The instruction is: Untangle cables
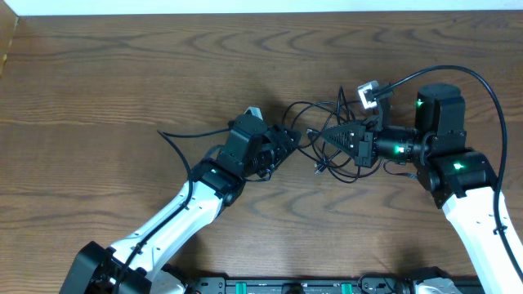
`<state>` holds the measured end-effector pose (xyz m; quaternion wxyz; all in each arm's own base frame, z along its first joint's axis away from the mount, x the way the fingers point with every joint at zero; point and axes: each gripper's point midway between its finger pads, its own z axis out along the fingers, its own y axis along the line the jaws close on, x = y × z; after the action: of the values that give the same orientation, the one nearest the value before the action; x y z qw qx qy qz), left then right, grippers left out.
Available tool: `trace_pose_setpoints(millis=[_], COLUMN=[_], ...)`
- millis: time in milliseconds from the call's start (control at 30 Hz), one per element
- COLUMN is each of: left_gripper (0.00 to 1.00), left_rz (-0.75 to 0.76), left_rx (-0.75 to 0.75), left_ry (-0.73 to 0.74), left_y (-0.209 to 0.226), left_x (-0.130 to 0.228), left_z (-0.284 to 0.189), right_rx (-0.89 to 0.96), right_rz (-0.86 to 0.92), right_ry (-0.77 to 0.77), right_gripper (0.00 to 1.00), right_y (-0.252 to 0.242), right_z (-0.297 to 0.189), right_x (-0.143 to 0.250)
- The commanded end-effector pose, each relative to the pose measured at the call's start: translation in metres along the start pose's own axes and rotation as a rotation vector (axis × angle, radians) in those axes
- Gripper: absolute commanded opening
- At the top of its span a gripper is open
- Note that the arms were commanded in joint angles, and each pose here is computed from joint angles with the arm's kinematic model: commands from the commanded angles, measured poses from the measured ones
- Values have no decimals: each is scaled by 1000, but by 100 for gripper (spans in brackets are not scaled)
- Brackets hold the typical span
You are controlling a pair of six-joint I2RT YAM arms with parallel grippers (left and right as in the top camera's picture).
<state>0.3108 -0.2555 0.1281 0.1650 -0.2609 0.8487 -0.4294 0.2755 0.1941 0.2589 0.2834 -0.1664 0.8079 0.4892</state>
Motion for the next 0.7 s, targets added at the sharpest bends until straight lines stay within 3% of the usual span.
trace_pose_setpoints(millis=[0,167,367,667], left_gripper=[54,53,41,33], left_rz=[-107,-217,-282,-350], left_rx=[-3,2,3,6], left_ry=[26,26,44,48], left_y=[0,-1,-2,-3], left_x=[4,4,7,7], left_z=[3,4,4,4], right_rx=[-30,-30,-30,-28], right_rz=[-22,-3,-3,6], right_ry=[4,5,5,10], right_gripper=[1,1,1,1], right_y=[8,8,8,8], right_z=[0,0,0,0], right_x=[-1,-1,-1,0])
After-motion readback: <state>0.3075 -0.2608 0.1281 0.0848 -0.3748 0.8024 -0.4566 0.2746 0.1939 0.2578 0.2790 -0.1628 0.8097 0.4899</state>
